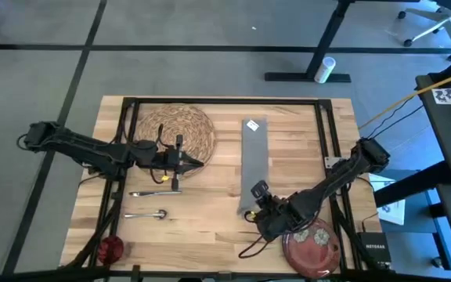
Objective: Set table place
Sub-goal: Fold the gray table napkin
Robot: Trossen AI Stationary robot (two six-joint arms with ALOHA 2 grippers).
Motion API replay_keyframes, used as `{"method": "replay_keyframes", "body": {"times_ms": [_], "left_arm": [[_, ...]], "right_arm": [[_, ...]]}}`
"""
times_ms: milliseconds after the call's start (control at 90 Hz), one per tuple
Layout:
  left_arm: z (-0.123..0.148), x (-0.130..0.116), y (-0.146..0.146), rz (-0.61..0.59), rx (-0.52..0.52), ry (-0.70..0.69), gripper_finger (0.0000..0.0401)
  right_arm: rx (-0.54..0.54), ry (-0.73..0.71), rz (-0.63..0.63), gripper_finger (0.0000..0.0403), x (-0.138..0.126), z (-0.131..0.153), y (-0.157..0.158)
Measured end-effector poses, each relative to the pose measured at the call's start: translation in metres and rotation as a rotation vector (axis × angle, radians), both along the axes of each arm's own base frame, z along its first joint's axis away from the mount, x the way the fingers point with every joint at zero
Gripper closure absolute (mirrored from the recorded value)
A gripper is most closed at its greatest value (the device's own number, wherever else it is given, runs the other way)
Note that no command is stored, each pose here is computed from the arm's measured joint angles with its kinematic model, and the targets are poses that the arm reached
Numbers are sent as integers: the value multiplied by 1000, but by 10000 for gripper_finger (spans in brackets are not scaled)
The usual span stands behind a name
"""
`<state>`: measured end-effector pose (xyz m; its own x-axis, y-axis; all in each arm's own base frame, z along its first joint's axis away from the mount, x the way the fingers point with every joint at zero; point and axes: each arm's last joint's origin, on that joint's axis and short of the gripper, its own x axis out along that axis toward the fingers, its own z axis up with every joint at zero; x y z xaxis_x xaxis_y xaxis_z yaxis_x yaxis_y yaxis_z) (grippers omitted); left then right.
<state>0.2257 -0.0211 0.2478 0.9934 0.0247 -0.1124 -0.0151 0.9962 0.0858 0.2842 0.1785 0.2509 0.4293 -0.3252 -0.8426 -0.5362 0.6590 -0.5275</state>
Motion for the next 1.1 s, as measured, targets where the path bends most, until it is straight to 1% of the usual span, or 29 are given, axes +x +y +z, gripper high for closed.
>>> {"method": "replay_keyframes", "body": {"times_ms": [189,289,344,522,711,844,911,1100], "left_arm": [[0,0,0,1,0,0,401],[0,0,0,0,1,-1,401],[0,0,0,0,1,0,401],[-1,0,0,0,8,7,401],[-2,0,0,-1,8,17,401],[-2,0,0,0,6,23,401],[-2,0,0,0,7,24,401],[-3,0,0,0,4,27,401]], "right_arm": [[-110,-69,-60,403,4,30,-13],[-166,-71,-119,403,2,39,-28],[-173,-90,-155,403,2,43,-37],[-201,-102,-251,403,-1,45,-68],[-213,-113,-317,403,-3,42,-97],[-210,-138,-331,403,0,38,-114],[-188,-157,-329,403,3,37,-120],[-162,-157,-320,403,7,28,-141]]}}
